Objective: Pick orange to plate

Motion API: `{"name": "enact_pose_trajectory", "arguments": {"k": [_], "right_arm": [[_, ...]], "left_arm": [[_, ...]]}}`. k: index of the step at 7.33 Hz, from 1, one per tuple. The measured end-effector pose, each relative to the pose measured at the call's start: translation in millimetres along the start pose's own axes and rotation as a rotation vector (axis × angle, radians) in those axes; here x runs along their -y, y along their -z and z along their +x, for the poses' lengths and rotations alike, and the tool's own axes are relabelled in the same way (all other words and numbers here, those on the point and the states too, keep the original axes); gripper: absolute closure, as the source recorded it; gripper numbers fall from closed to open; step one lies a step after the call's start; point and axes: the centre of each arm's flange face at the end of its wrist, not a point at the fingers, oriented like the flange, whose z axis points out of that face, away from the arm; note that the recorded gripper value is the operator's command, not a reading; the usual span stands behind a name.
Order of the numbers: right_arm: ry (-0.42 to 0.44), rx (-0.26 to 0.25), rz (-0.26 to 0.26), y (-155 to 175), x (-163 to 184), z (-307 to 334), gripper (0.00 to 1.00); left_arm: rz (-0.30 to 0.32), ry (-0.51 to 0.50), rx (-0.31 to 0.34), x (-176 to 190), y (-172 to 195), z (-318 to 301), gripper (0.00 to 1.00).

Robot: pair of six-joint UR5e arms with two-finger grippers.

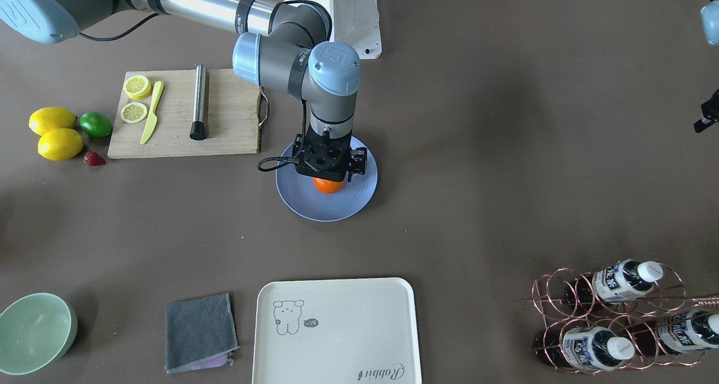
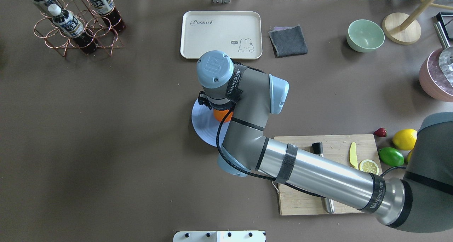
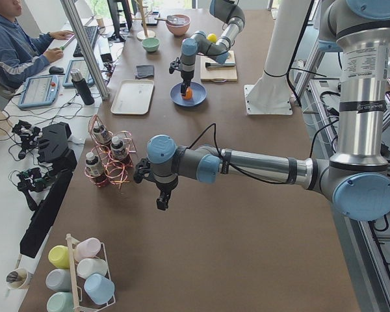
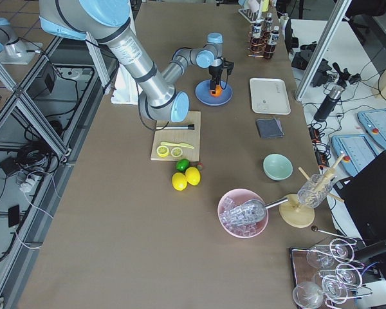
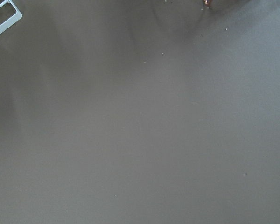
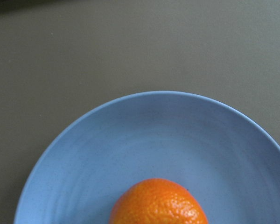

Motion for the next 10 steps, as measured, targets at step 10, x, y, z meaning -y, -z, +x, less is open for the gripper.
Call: {"name": "enact_pose_trajectory", "arguments": {"k": [10], "right_arm": [[0.232,-0.008,-0.038,137.9,228.4,351.2,0.0]], "left_arm": [[-0.078,0.024,-0.012,-50.3,15.2,-60.3,0.02]]}}
